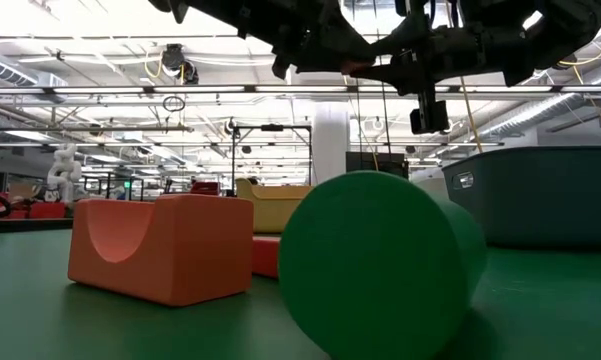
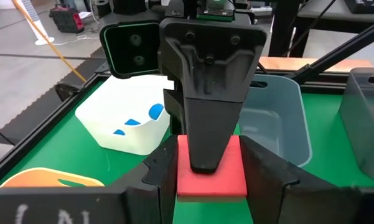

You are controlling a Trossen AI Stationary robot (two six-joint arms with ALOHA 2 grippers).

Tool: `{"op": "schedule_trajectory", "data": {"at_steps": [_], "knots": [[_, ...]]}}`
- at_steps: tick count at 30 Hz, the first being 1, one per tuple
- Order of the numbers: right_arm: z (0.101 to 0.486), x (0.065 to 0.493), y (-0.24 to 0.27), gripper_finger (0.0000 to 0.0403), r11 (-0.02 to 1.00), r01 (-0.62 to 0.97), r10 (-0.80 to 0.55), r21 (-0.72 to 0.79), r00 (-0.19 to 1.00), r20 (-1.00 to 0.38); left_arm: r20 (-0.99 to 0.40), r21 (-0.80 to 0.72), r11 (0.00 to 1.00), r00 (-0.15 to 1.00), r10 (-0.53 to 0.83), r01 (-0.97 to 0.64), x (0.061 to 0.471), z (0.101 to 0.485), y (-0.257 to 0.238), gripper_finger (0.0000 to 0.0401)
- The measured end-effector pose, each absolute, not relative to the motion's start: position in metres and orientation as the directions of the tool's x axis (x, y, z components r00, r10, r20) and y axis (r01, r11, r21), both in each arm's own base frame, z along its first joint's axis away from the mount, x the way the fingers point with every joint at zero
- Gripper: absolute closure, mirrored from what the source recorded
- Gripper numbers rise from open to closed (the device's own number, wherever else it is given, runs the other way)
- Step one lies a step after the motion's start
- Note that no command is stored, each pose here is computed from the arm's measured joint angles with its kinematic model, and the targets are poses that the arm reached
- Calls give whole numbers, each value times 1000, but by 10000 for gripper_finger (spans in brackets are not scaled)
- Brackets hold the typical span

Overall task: Sort & place blocks by color
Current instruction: Put the top orange block into the black bin

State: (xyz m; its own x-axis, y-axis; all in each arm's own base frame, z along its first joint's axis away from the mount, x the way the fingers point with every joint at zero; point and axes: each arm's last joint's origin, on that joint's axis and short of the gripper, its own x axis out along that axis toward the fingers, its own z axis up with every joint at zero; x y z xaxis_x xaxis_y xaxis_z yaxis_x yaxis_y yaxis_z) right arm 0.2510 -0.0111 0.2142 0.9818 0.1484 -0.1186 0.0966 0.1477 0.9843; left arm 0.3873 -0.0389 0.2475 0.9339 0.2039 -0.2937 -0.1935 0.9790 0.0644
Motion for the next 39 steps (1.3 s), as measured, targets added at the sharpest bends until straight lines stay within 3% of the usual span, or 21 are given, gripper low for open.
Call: {"op": "schedule_trajectory", "data": {"at_steps": [7, 15, 20, 32, 39], "knots": [[214, 251, -11, 361, 147, 98, 163, 984, 979, -121, -282, 43, 979, 938, 203, -199, 387, 249, -39, 263], [210, 249, -17, 361, 220, 112, 205, 969, 966, -158, -269, -92, 970, 943, 195, -226, 387, 251, -39, 82], [206, 247, -26, 361, 313, 120, 244, 942, 948, -202, -270, -129, 963, 943, 195, -236, 387, 251, -39, 21], [222, 221, -37, 361, 537, 85, 228, 839, 943, -242, -290, -279, 921, 938, 190, -273, 387, 249, -40, 7], [243, 196, -34, 361, 643, 173, 151, 746, 926, -346, -317, -361, 902, 941, 121, -238, 387, 247, -39, 7]]}}
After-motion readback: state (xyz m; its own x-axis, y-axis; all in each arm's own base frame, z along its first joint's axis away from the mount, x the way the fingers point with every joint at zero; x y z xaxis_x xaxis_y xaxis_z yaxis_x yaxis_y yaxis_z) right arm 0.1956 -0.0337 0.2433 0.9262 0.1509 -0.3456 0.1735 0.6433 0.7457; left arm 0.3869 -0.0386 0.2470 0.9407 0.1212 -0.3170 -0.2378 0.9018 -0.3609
